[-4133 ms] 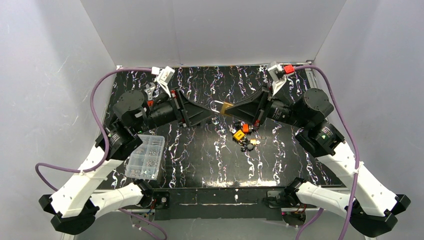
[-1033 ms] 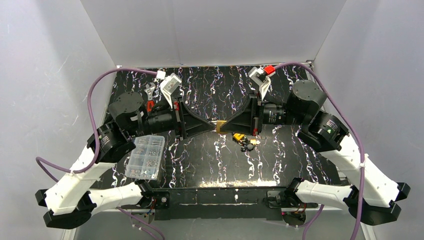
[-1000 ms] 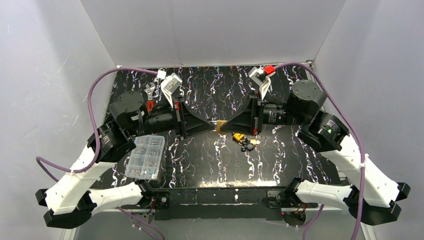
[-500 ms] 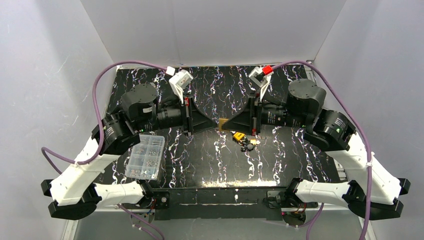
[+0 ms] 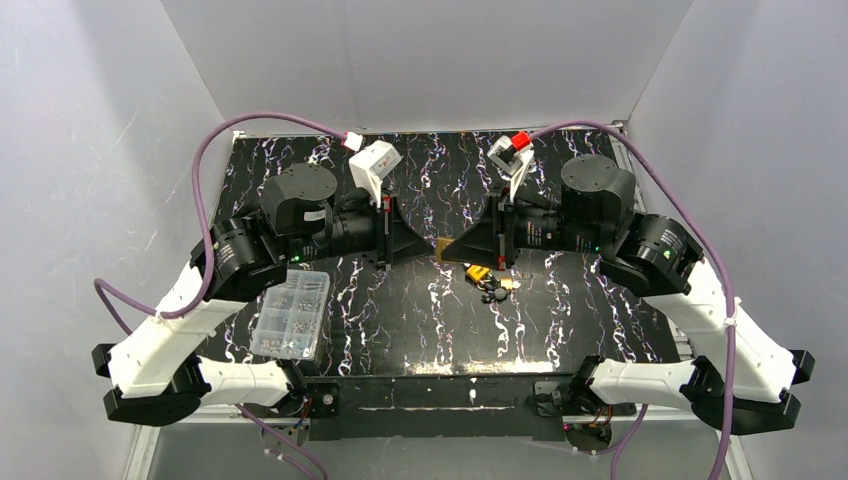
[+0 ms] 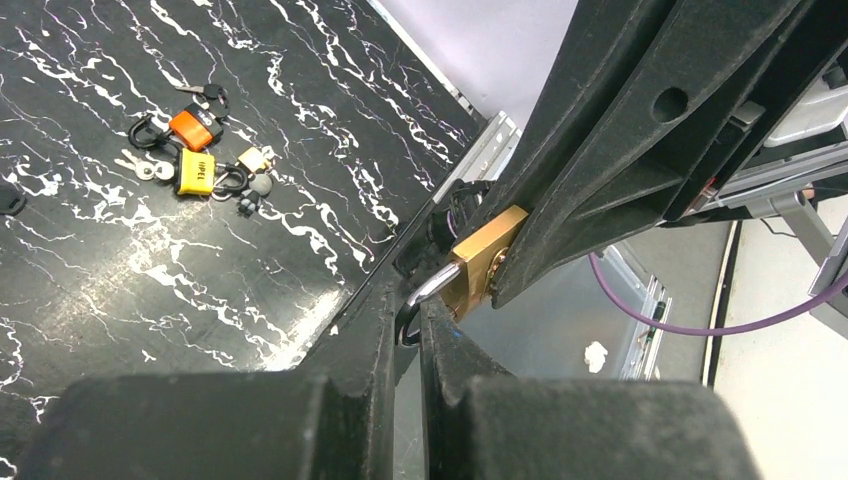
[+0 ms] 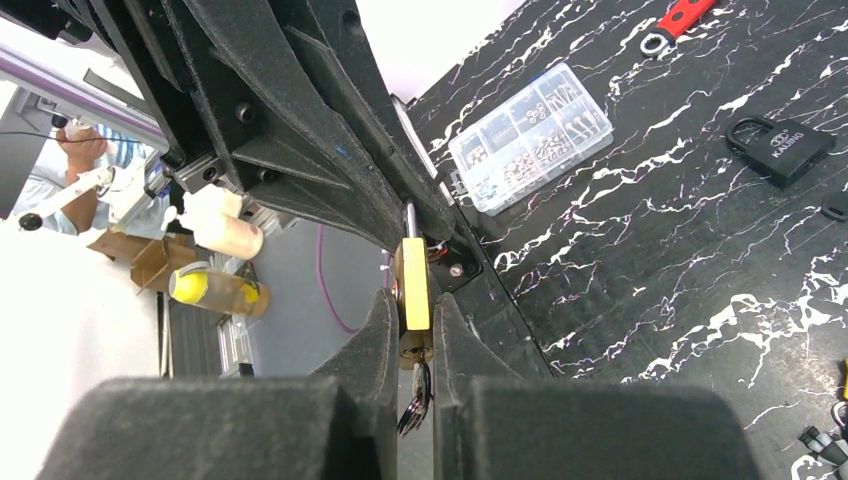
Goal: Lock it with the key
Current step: Lock the lock.
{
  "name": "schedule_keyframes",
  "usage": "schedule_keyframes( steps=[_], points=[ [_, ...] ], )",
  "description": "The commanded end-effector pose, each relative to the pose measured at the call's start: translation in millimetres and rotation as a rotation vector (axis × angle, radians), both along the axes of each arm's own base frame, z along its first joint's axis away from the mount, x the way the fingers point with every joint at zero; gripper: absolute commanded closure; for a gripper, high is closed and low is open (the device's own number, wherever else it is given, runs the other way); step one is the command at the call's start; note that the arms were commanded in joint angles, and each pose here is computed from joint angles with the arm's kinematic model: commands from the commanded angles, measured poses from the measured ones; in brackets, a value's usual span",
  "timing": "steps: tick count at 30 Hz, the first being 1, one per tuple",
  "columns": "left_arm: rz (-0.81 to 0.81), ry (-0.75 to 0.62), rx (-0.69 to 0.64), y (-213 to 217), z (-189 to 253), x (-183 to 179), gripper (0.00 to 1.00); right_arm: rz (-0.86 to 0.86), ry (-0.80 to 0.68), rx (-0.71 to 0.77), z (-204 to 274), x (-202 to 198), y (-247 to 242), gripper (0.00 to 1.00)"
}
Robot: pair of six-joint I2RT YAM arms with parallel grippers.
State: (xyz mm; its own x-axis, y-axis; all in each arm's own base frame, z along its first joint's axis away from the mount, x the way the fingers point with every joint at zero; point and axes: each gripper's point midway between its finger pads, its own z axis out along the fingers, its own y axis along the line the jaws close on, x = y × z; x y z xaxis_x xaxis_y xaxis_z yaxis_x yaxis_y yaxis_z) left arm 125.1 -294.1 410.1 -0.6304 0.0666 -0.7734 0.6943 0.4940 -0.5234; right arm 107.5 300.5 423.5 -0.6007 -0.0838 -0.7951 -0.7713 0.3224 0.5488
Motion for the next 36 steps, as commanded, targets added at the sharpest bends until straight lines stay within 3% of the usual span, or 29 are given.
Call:
schedule_keyframes(
  steps=[1,14,17,20,24,27,31,36],
  points=[
    [-0.391,0.01,-0.274,-76.0,59.2,-64.0,1.0,0.023,-0.036,0.039,-16.2,33.7,72.7,0.99],
    [-0.464,0.014,-0.326,-97.5,69.1,-80.7,1.0,0.037,-0.026,0.057,-13.5,40.3,89.9,0.99],
    [-0.383,-0.01,-0.277,-88.7,59.4,-68.9,1.0,0.024,-0.04,0.057,-14.4,40.5,84.2,0.99],
    [-0.188,-0.059,-0.183,-66.0,41.6,-35.2,1.0,0.005,-0.056,0.056,-19.3,43.0,73.6,0.99],
    [-0.014,-0.034,-0.173,-27.5,24.7,3.1,1.0,0.019,-0.034,0.116,-23.3,44.8,51.8,0.61],
    [0.037,-0.013,-0.202,-6.8,21.6,15.2,1.0,0.043,-0.028,0.206,-20.5,43.4,29.4,0.42],
    [0.054,-0.014,-0.206,4.3,19.9,19.5,1.0,0.08,-0.051,0.304,-16.4,38.6,4.0,0.32],
    [0.064,-0.004,-0.224,10.8,21.3,23.2,1.0,0.09,-0.065,0.396,-13.7,41.1,-18.7,0.3]
  ],
)
